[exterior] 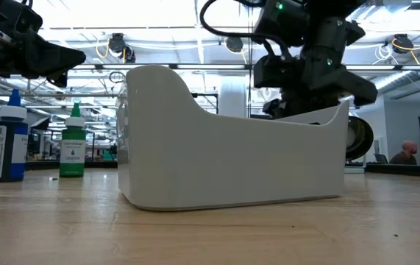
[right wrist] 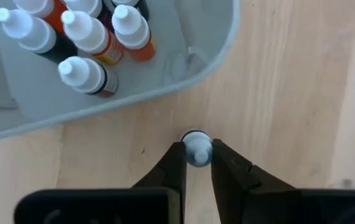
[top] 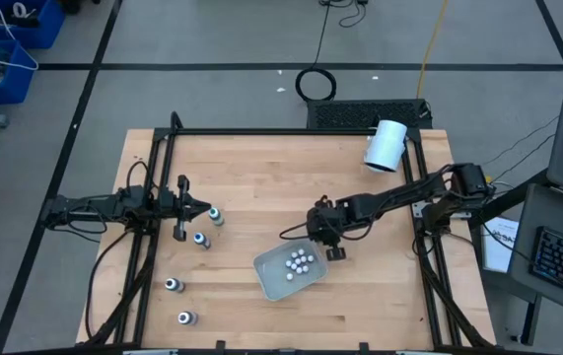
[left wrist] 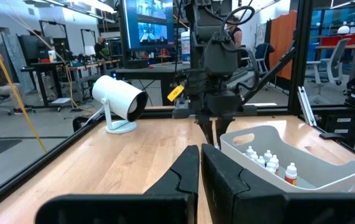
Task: Pick & Place food coloring
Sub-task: Put the small violet food coloring bottle in the gray bin
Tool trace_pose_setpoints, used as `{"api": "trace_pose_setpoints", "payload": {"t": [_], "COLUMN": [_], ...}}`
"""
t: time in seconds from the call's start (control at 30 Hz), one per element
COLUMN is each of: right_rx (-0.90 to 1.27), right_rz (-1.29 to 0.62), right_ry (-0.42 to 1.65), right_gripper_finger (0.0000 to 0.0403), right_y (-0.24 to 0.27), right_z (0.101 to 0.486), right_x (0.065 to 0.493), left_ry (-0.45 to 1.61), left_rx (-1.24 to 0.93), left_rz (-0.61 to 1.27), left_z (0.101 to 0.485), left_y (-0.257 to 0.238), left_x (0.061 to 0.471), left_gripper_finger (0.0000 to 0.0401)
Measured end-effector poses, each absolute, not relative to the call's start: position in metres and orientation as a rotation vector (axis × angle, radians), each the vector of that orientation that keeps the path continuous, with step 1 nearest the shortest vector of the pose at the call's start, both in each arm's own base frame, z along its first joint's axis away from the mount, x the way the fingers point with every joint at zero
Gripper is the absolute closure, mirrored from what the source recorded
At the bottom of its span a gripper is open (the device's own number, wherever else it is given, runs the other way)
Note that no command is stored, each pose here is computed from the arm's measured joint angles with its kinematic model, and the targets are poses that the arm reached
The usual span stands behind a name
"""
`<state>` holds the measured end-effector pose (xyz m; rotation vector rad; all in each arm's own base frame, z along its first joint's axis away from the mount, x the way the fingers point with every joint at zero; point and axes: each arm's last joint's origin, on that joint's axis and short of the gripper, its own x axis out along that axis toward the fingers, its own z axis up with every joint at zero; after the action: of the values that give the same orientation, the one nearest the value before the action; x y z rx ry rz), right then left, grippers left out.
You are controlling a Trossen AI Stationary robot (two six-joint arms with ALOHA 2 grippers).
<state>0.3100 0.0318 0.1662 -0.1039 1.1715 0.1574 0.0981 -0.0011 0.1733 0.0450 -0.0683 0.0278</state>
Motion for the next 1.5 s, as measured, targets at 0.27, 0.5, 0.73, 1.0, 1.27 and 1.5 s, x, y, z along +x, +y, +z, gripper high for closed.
{"api": "trace_pose_setpoints", "payload": {"t": [0.27,0.5,0.73,1.0,1.27,1.5], "right_rx": [-0.175,-0.189,-0.182,-0.194,-0.177,-0.165], "right_rz": [0.106,0.167,0.233,0.256,0.216,0.205], "right_ry": [1.166,1.031,0.991,1.125,1.245,1.264], "right_gripper_finger": [0.0365,0.0365,0.0365,0.0365,0.0365,0.0365], "right_y": [0.036,0.061,0.098,0.127,0.130,0.132], "right_z": [0.214,0.254,0.262,0.241,0.212,0.203], "right_x": [0.312,0.311,0.316,0.333,0.342,0.345], "left_ry": [-0.068,-0.068,-0.069,-0.069,-0.068,-0.068], "left_rx": [0.045,0.045,0.045,0.045,0.045,0.045], "left_rz": [0.028,0.028,0.028,0.028,0.028,0.028], "left_z": [0.173,0.173,0.173,0.173,0.173,0.173], "left_y": [-0.001,-0.001,-0.001,-0.001,-0.001,-0.001], "left_x": [0.098,0.098,0.098,0.098,0.098,0.098], "left_gripper_finger": [0.0375,0.0375,0.0375,0.0375,0.0375,0.0375]}}
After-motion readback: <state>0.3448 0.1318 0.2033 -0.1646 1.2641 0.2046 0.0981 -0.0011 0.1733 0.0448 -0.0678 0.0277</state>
